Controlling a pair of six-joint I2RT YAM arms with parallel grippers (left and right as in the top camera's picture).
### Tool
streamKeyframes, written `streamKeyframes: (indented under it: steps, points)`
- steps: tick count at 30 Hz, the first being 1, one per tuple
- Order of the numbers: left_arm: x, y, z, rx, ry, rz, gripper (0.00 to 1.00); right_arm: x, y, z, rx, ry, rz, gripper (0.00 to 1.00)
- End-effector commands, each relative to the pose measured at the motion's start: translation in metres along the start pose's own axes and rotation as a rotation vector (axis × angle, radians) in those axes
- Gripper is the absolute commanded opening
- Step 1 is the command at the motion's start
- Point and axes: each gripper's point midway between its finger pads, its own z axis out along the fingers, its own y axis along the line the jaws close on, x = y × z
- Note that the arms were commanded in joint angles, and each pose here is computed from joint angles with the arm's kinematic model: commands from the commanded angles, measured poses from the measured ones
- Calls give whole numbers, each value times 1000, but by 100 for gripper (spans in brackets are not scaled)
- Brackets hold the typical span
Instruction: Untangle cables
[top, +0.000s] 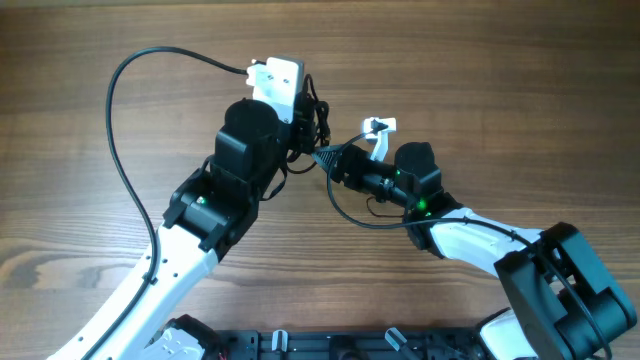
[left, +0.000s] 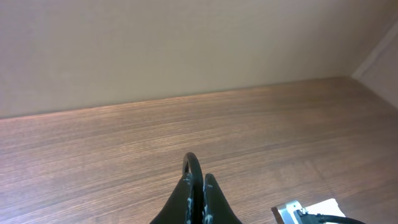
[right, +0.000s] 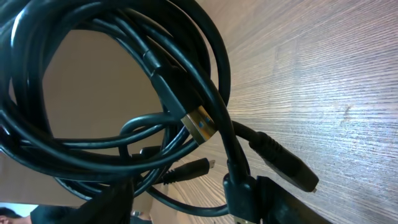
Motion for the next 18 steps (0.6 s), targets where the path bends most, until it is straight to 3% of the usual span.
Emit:
streamKeyframes:
  steps: [1,5,7,14,18]
  points:
    - [-21,10,-9,-58,-60,-23,4,-3,0,-2,-17,-4,-75,67]
    - [-21,10,-9,-58,-60,-23,4,-11,22,-3,-97,-47,-367,70]
    - [-21,10,-9,-58,-60,-23,4,-11,20,-3,-90,-44,-396,71]
    - [-24,33,-8,-110,-71,-116,4,2,-4,-2,-8,24,-395,72]
    - [-25,44,-8,-134,-80,-205,4,12,-24,-3,63,73,-268,72]
